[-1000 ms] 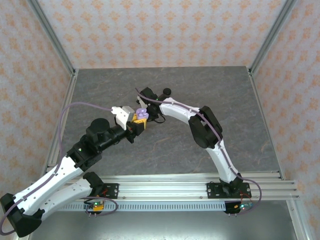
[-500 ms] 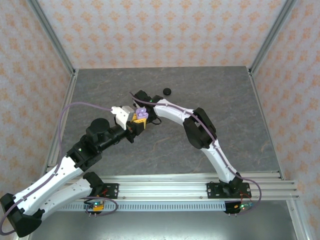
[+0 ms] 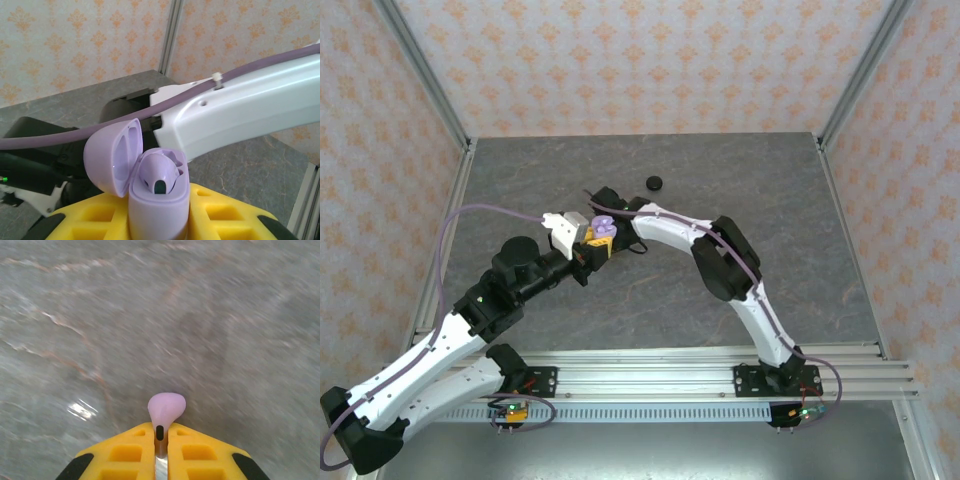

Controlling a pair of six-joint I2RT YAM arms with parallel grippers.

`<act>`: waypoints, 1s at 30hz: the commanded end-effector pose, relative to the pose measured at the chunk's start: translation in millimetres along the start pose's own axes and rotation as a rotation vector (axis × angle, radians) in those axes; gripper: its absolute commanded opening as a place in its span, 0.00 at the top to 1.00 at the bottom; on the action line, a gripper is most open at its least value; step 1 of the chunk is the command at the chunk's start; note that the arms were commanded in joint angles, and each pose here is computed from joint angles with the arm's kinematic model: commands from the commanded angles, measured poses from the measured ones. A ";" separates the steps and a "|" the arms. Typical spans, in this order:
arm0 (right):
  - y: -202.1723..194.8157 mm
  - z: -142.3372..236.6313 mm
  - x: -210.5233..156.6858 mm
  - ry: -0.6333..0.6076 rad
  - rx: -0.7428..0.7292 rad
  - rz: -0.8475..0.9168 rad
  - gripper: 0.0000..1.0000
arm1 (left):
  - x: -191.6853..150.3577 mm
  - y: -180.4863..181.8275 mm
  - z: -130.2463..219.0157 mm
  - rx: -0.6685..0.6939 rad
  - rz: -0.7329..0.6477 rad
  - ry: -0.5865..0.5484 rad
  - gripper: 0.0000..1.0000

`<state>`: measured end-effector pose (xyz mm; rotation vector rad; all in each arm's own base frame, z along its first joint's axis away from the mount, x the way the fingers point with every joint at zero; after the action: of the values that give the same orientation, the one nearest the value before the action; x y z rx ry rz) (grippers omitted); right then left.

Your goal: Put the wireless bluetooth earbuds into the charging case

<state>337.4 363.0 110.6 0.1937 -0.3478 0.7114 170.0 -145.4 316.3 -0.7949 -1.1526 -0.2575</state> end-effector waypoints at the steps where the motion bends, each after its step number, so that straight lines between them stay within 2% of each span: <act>1: -23.5 27.2 -11.4 -0.043 -0.090 -0.073 0.89 | 11.9 -5.1 5.2 -0.017 -0.006 -0.037 0.73; 6: -48.2 50.2 -45.4 -0.045 -0.126 -0.143 0.89 | 12.2 -5.8 1.7 -0.028 0.000 -0.037 0.73; 14: -67.4 65.8 -97.0 0.035 -0.169 -0.168 0.88 | 11.9 -6.3 -6.0 -0.041 0.005 -0.029 0.73; 19: -68.0 59.8 -110.4 0.080 -0.177 -0.167 0.88 | 11.0 -6.1 -10.0 -0.044 0.007 -0.021 0.73; 30: -69.1 52.8 -111.7 0.110 -0.185 -0.187 0.85 | 9.4 -4.9 -11.9 -0.039 0.008 -0.016 0.73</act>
<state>290.8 231.2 114.6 0.0510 -0.2892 0.5197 178.9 -155.4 307.2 -0.7974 -1.1083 -0.2735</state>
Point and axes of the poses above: each hand's point on the last joint's axis, 136 mm out from that joint toward the fingers, its own z axis back along the fingers, its own y axis along the line the jaws close on, x = y × z, the point moved 9 cm from there along z, back along the fingers, and after that the axes turned 15 degrees about z, right-handed, at the moved point
